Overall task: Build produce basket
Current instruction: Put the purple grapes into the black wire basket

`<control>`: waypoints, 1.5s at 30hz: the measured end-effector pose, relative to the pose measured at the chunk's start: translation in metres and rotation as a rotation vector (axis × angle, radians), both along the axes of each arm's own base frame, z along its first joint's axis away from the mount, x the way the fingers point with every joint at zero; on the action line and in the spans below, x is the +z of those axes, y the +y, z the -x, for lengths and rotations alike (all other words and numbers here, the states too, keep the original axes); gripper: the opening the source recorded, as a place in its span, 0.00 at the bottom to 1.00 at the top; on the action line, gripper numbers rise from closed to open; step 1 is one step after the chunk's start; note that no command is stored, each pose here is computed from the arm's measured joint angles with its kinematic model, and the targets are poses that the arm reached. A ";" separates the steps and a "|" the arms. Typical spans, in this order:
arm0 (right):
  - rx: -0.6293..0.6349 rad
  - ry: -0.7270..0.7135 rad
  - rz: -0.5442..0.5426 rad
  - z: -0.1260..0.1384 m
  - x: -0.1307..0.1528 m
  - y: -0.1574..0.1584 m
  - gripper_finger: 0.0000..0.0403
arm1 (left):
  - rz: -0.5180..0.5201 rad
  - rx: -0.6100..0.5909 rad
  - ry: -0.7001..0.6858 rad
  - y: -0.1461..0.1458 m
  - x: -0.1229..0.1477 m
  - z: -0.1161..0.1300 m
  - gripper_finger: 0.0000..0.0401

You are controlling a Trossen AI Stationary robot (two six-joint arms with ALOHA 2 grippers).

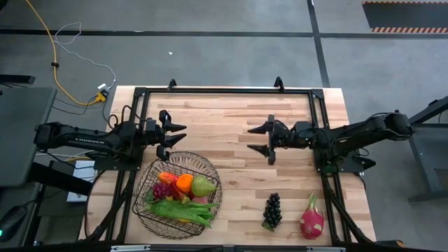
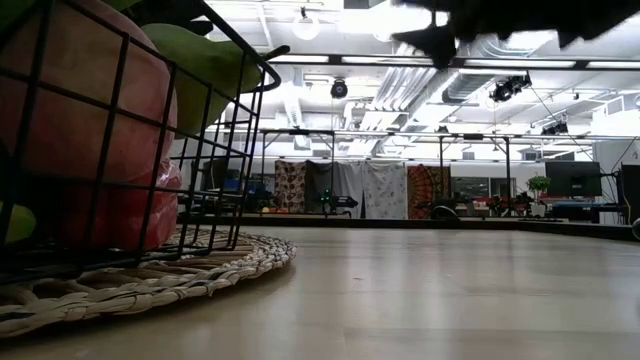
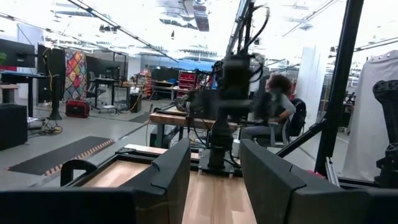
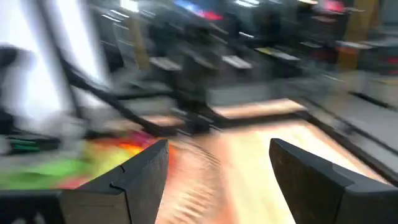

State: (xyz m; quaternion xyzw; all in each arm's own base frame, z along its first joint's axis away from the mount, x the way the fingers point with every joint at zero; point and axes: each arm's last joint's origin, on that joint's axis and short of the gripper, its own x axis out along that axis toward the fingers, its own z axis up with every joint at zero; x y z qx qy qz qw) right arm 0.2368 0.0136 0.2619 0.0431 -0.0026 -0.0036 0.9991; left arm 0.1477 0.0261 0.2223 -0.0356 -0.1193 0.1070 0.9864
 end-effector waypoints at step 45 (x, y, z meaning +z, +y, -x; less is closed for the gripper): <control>-0.092 1.493 -0.631 0.022 -0.083 0.224 0.67 | -0.014 0.004 0.010 0.000 0.000 0.000 0.32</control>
